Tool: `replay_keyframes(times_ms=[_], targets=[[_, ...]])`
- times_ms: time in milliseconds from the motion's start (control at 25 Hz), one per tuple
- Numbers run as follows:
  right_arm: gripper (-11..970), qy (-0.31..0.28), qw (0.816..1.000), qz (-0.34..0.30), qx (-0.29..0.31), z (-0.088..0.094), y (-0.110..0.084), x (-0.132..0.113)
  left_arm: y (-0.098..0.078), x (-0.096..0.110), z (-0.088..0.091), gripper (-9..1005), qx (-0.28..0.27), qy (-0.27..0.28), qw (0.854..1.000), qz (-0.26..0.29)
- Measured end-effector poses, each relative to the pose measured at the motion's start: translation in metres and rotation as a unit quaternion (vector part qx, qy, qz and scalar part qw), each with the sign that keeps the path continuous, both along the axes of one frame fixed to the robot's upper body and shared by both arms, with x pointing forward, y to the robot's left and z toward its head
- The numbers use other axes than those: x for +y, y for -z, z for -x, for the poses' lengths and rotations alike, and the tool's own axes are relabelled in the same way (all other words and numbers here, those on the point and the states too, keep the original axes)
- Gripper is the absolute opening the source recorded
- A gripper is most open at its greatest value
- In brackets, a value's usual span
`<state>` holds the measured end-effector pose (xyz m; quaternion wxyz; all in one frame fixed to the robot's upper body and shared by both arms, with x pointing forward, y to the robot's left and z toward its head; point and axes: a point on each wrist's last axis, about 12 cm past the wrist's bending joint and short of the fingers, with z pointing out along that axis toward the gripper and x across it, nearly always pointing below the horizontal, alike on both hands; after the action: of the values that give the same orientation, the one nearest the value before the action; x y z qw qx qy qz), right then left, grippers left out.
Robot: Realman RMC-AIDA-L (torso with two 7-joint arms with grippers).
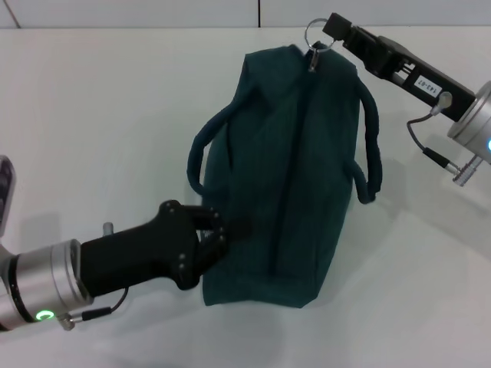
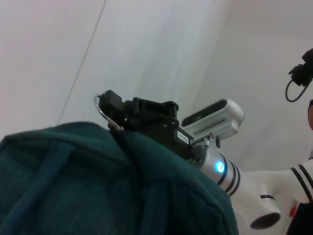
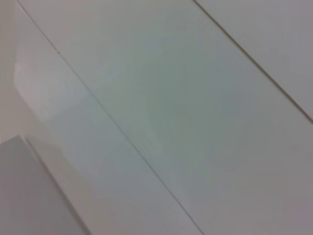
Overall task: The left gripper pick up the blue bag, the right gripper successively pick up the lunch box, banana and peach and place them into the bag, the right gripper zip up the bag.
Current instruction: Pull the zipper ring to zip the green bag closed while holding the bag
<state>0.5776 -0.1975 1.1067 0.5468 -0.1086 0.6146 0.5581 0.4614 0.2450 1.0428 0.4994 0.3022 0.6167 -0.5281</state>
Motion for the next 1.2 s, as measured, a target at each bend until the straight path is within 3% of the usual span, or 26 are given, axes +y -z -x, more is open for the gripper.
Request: replay_keyframes(times_ms=[640, 1000, 1200], targets=[[5, 0.022, 1.000, 0.008, 0.003, -0.003, 0.002, -0.005, 0.001, 0.008, 0.013, 82, 0.007, 0.028, 1.000, -0.001], [5, 0.015, 0.999, -0.001, -0.041, 0.007, 0.000, -0.008, 0.008, 0.028, 0.007, 96, 0.019, -0.103, 0.994, 0.004], [5, 0.008, 0.999, -0.005, -0.045, 0.010, 0.000, -0.007, 0.010, 0.036, 0.006, 103, 0.026, -0.148, 0.989, 0.012]])
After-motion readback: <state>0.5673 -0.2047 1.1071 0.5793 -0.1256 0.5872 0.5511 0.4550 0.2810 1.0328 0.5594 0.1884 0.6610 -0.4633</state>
